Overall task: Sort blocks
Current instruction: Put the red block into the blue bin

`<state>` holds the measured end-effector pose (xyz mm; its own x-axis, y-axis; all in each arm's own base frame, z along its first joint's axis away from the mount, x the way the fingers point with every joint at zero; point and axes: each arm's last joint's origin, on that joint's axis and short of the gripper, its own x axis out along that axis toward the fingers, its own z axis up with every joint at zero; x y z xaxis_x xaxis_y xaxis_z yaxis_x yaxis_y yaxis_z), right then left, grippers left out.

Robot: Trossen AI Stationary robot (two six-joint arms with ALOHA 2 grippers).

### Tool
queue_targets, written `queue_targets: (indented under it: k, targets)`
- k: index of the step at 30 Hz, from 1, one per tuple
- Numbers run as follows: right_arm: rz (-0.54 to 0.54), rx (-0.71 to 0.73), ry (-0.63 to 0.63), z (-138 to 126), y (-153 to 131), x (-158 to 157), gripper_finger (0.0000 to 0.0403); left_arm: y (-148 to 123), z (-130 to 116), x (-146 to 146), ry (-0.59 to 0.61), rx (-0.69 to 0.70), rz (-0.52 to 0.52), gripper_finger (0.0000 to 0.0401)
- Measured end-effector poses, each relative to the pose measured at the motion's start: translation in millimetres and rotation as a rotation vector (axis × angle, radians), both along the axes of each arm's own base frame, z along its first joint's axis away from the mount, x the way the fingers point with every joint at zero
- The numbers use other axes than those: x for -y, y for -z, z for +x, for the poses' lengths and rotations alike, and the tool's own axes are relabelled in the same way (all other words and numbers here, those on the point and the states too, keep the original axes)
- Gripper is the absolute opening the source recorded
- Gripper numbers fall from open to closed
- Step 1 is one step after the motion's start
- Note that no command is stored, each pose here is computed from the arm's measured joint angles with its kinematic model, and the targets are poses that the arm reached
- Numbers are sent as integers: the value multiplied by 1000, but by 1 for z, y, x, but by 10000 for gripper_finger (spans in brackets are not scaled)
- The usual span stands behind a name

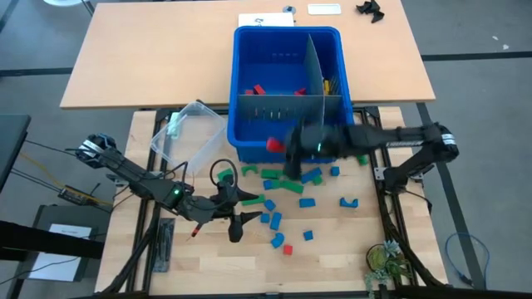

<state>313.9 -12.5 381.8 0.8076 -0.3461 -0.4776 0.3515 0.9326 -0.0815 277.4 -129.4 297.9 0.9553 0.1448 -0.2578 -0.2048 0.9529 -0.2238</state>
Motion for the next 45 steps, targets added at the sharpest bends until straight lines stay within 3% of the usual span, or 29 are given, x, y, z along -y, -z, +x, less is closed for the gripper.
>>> queue_targets:
  k: [5,12,23,28,32,36,41,45]
  targets:
    - [-59,81,194,-6,-9,71,125,0,0,0,0,0,0,248]
    - [-56,213,348,-16,-7,159,125,0,0,0,0,1,0,248]
    - [-68,340,591,-32,22,257,125,0,0,0,0,0,0,248]
    - [-85,354,647,-39,37,286,156,0,0,0,0,0,0,248]
    - [-121,285,649,-44,42,293,205,0,0,0,0,0,0,248]
    - [-190,178,570,-43,32,274,249,0,0,0,0,0,0,248]
    - [-225,67,423,-42,9,225,279,0,0,0,0,0,0,248]
    - [-174,15,173,-41,-8,163,281,0,0,0,-1,0,0,248]
